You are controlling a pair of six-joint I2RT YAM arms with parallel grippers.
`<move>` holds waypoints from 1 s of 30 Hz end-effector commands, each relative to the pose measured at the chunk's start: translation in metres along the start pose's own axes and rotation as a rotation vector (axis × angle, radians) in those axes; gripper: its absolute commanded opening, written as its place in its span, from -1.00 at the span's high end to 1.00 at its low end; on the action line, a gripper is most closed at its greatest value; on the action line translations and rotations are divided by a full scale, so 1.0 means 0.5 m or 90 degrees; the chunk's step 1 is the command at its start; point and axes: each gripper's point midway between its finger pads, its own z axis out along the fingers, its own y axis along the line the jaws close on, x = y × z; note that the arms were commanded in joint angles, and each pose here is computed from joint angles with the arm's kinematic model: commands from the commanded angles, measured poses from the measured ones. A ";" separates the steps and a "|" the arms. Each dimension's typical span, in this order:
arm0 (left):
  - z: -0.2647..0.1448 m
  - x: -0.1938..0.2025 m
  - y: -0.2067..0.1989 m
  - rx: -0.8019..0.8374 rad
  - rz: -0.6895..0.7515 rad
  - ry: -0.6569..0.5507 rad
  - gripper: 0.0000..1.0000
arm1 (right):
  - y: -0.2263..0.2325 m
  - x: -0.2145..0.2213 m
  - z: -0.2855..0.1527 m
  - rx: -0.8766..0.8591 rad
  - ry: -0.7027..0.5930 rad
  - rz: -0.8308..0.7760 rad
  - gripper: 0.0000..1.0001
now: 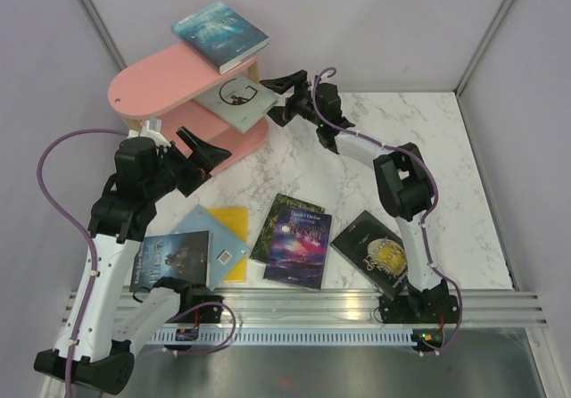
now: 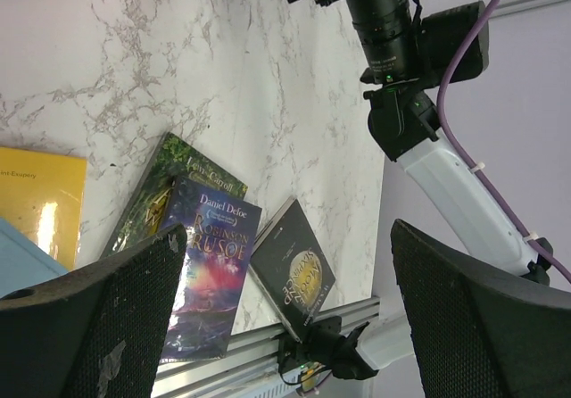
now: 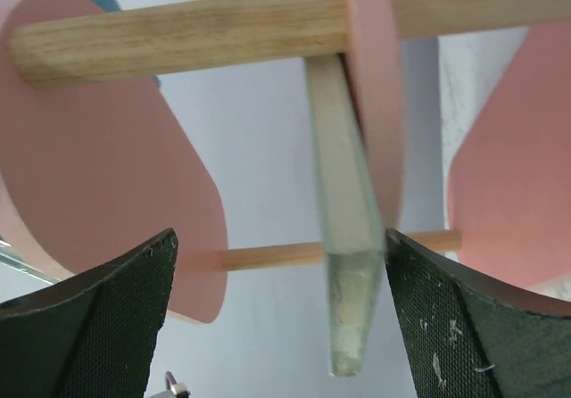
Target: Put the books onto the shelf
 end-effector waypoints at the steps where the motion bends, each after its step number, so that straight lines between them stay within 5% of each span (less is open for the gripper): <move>1: -0.007 -0.012 0.001 -0.001 0.025 -0.019 -0.92 | -0.016 0.013 -0.035 0.025 0.009 -0.007 -0.96; 12: -0.009 -0.007 0.007 -0.003 0.024 -0.017 -0.92 | -0.033 0.049 -0.115 0.082 0.023 -0.053 -0.96; 14: -0.010 0.031 0.016 0.016 0.084 0.041 -0.93 | 0.015 0.053 -0.146 0.062 0.009 -0.096 -0.96; 20: 0.011 0.097 0.055 0.020 0.067 0.128 -0.93 | 0.031 0.054 -0.290 0.139 -0.040 -0.201 -0.96; 24: 0.045 0.145 0.094 0.027 0.065 0.186 -0.95 | -0.053 0.071 -0.447 0.299 -0.063 -0.273 -0.96; 30: 0.107 0.251 0.166 0.035 0.057 0.311 -0.94 | -0.247 0.141 -0.665 0.482 -0.044 -0.221 -0.96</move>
